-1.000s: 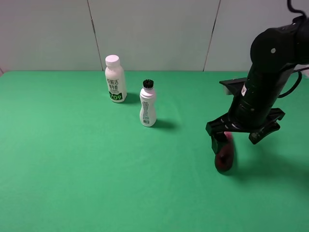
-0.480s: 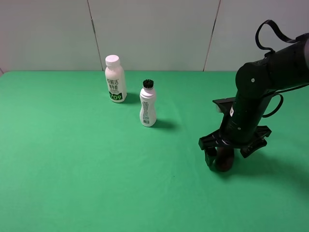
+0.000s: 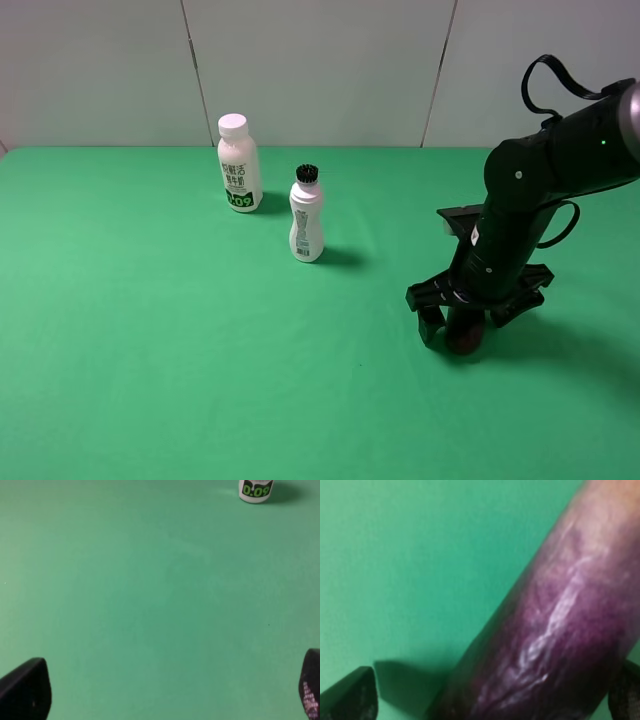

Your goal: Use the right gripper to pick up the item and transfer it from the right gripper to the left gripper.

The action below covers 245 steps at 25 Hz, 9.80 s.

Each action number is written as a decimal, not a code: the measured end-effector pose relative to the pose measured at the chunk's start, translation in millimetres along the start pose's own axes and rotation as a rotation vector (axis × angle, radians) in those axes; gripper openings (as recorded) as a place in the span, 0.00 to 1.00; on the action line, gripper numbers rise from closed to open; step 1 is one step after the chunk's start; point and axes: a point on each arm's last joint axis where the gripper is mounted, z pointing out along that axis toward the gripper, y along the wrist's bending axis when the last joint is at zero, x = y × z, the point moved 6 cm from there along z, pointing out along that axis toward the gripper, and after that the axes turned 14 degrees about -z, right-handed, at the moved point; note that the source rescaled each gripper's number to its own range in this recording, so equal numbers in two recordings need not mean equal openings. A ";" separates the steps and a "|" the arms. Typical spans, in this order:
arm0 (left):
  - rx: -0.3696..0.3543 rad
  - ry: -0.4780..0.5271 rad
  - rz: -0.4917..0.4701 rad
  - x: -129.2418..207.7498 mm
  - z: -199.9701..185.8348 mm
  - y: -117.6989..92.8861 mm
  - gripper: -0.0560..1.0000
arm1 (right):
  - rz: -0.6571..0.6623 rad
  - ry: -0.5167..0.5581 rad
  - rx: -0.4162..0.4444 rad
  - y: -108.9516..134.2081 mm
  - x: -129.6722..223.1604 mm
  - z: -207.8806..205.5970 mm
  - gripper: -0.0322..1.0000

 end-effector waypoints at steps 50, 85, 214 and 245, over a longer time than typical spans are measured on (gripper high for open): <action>-0.001 0.000 0.000 0.0 0.0 0.1 0.99 | -0.209 -0.124 -0.003 1.6 35.4 -96.1 0.08; 0.348 0.254 0.327 -18.7 36.2 -48.9 0.99 | -0.995 -0.139 -0.096 101.4 71.1 -146.9 0.07; 1.062 0.259 1.170 6.5 142.2 -259.9 0.05 | -0.826 -0.501 -0.087 96.8 115.0 -257.7 1.00; 1.061 0.259 1.170 6.5 142.3 -259.8 0.05 | -0.648 -1.029 -0.163 8.4 230.0 -201.6 1.00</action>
